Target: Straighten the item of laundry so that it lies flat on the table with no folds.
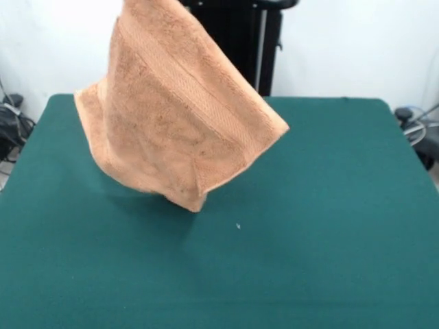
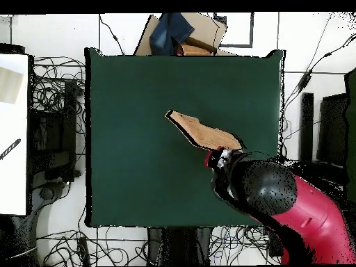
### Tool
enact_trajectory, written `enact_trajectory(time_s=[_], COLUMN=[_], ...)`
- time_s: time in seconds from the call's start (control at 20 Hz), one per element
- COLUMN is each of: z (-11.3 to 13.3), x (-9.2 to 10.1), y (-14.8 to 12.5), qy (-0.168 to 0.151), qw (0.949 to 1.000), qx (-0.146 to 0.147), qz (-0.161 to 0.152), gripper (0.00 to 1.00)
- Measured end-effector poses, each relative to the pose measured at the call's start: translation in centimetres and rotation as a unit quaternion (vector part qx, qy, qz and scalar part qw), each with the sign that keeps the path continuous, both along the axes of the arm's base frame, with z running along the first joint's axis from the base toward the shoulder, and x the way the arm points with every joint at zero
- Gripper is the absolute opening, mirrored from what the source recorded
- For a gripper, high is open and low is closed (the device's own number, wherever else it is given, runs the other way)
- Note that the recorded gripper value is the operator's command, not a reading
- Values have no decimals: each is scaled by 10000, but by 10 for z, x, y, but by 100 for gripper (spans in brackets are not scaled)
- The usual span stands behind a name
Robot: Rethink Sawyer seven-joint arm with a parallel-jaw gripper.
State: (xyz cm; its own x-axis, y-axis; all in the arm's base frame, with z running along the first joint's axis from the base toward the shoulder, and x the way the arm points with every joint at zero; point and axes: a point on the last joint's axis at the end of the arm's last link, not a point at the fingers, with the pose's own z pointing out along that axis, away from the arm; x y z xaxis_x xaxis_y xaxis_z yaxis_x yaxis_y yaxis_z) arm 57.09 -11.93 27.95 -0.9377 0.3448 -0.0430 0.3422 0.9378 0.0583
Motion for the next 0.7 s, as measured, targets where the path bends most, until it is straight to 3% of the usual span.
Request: enact_trajectory(time_s=[0.7], z=[45], x=[12], y=[12], qy=[114], qw=[9987], qx=[-10], qz=[501], gripper=[0])
